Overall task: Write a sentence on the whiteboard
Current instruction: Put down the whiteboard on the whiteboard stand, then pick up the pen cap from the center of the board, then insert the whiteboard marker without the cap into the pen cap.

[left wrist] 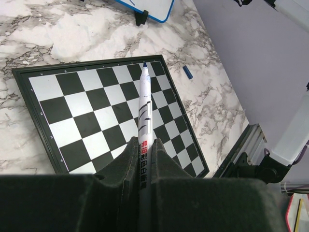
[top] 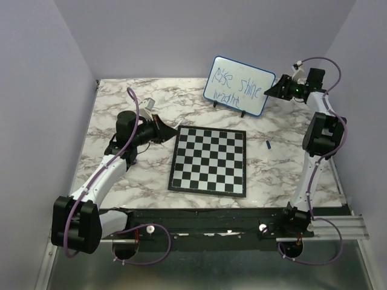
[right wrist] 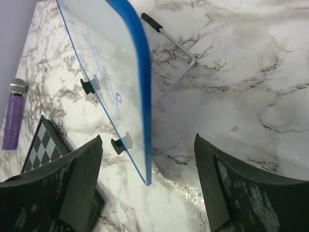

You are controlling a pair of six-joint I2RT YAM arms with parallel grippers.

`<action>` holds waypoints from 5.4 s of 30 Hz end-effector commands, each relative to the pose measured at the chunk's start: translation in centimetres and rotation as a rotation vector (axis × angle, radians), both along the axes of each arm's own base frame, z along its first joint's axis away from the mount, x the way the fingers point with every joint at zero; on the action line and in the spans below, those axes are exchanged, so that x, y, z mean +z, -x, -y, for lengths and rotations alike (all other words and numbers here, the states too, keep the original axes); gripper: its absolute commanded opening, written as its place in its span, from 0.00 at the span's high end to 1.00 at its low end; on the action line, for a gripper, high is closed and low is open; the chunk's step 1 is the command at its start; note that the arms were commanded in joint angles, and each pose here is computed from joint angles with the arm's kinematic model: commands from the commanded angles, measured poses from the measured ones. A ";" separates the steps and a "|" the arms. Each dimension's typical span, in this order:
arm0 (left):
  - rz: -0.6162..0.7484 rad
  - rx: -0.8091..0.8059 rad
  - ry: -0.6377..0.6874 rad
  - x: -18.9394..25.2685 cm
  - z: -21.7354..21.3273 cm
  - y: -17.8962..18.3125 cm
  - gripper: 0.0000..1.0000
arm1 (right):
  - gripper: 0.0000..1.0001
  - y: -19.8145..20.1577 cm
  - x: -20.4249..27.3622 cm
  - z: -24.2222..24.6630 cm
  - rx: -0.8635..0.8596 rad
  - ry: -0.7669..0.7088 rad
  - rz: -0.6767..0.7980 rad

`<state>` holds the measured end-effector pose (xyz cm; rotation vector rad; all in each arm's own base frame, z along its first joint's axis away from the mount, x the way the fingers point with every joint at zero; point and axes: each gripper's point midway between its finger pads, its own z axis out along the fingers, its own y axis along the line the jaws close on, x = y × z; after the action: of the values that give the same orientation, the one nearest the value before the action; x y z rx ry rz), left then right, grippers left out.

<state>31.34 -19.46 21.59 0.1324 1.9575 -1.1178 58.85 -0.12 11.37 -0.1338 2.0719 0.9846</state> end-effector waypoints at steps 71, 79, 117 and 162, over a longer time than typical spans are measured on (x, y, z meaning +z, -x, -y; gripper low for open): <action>0.128 -0.076 -0.071 0.3 2.9 5.5 1.00 | 0.60 20.8 -8.9 -0.6 0.176 0.845 -0.381; 0.128 -0.079 -0.071 0.3 2.9 5.6 1.00 | 0.66 21.9 -9.7 -0.5 0.198 0.852 -0.403; 0.050 -0.412 0.049 -0.2 7.7 9.4 1.00 | 0.98 27.3 -3.1 -6.6 0.677 0.685 0.084; -0.346 -0.696 -0.010 -3.0 16.8 11.9 1.00 | 0.96 35.4 4.9 -17.2 1.136 0.806 0.822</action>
<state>18.70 -35.98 18.42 0.7144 2.3019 -1.6950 23.68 17.03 16.39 -1.9085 1.3735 0.4293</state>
